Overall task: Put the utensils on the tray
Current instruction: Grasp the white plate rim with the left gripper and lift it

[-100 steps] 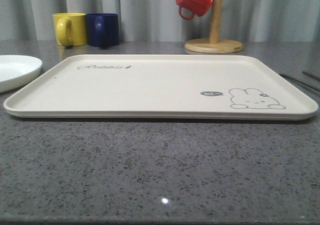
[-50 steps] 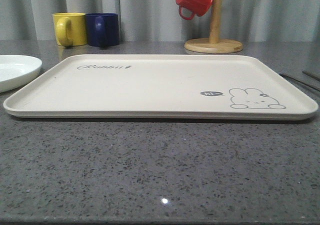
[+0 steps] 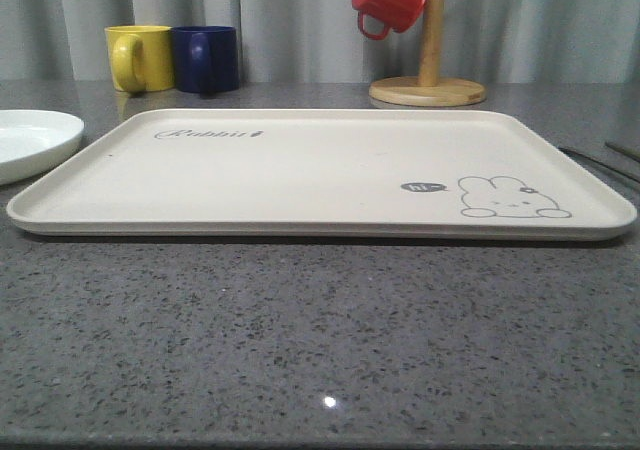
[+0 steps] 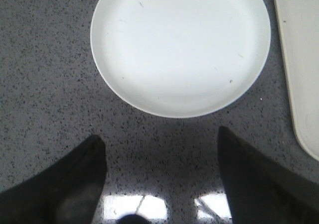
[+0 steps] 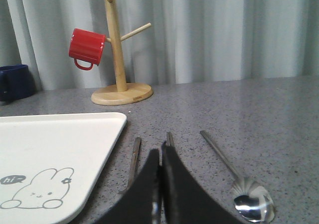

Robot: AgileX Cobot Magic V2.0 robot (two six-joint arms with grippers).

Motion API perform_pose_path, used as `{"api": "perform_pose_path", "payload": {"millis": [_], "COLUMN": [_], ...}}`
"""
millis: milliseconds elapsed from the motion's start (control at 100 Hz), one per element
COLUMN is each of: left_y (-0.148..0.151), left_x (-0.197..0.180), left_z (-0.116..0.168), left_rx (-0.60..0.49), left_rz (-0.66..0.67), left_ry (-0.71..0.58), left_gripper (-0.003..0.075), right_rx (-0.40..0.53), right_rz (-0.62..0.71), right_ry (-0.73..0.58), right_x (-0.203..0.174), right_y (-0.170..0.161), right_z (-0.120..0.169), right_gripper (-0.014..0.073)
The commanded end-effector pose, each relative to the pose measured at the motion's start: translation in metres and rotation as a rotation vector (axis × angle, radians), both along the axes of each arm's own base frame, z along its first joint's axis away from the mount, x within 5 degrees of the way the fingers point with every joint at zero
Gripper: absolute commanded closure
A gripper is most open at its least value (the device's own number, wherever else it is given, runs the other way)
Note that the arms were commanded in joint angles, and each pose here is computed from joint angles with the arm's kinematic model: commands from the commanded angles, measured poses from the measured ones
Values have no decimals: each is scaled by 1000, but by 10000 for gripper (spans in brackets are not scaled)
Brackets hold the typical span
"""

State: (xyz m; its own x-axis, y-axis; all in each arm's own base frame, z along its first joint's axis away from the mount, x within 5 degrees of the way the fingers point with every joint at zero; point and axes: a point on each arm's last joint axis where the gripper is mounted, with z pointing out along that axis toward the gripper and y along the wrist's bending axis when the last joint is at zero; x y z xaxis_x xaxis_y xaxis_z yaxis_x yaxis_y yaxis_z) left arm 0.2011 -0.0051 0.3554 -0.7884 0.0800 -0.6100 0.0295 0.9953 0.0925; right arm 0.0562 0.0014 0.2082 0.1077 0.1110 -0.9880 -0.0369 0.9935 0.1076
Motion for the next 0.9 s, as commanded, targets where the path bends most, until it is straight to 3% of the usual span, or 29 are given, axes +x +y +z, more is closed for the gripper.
{"api": "perform_pose_path", "payload": {"millis": [0, 210, 450, 700, 890], "left_y": [5, 28, 56, 82, 82], "left_x": [18, 73, 133, 161, 170], "left_z": [18, 18, -10, -49, -68], "left_rx": [9, 11, -71, -106, -186], "left_rz": [20, 76, 78, 117, 98], "left_ry": [-72, 36, 185, 307, 347], "left_gripper": [255, 255, 255, 255, 255], "right_rx": [-4, -4, -4, -4, -4], "right_rz": [-7, -7, -7, -7, -7], "right_ry": [-120, -120, -120, -120, -120], "right_x": [-4, -4, -4, -4, -4], "right_y": [0, 0, 0, 0, 0], "right_z": [15, 15, 15, 15, 15], "right_gripper": [673, 673, 673, 673, 673]}}
